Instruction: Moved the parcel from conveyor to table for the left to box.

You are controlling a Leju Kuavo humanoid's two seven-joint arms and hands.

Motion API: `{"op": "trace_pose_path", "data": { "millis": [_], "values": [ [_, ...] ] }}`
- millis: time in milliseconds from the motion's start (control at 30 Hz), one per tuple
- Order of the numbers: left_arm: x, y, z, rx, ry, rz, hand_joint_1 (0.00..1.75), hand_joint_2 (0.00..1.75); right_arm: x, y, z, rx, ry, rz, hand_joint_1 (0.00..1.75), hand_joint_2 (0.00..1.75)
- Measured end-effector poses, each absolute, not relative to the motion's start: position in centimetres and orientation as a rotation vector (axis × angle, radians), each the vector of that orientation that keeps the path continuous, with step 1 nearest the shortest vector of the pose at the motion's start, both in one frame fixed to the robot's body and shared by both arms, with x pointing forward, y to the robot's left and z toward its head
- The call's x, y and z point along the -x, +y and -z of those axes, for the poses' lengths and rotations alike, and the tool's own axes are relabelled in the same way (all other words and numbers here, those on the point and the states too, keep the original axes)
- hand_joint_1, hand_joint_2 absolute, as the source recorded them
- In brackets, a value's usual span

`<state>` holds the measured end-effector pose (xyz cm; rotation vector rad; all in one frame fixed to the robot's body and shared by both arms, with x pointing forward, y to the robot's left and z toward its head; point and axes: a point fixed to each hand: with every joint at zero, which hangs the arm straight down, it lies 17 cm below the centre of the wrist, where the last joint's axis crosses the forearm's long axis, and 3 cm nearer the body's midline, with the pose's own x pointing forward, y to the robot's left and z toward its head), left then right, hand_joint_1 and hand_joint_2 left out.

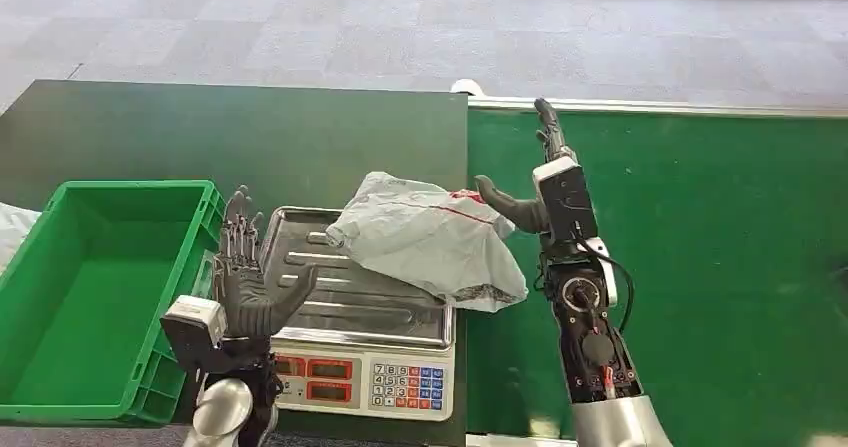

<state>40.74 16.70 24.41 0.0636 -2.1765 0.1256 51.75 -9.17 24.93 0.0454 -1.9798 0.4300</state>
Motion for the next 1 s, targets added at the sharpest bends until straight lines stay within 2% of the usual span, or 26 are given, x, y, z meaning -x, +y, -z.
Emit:
{"op": "trace_pose_path", "data": {
  "millis": [567,800,1000],
  "values": [
    [-40.1,16.9,-23.4,-0.076,-2.155,-0.126,0.00,1.75,-50.3,-11.1,-24.3,0.008,-2.009,-0.380,0.00,1.75],
    [-39.0,17.6,-23.0,-0.105,-2.147,-0.133,0.00,1.75,-46.0,-16.8,-27.9,0.375,-2.195,-0.237,0.00,1.75],
    [-37.3,19.2,-23.3,-0.201,-2.180,-0.106,0.00,1.75,-40.2,-22.5,-26.4,0.630,-2.163,-0.223,0.00,1.75]
  ]
}}
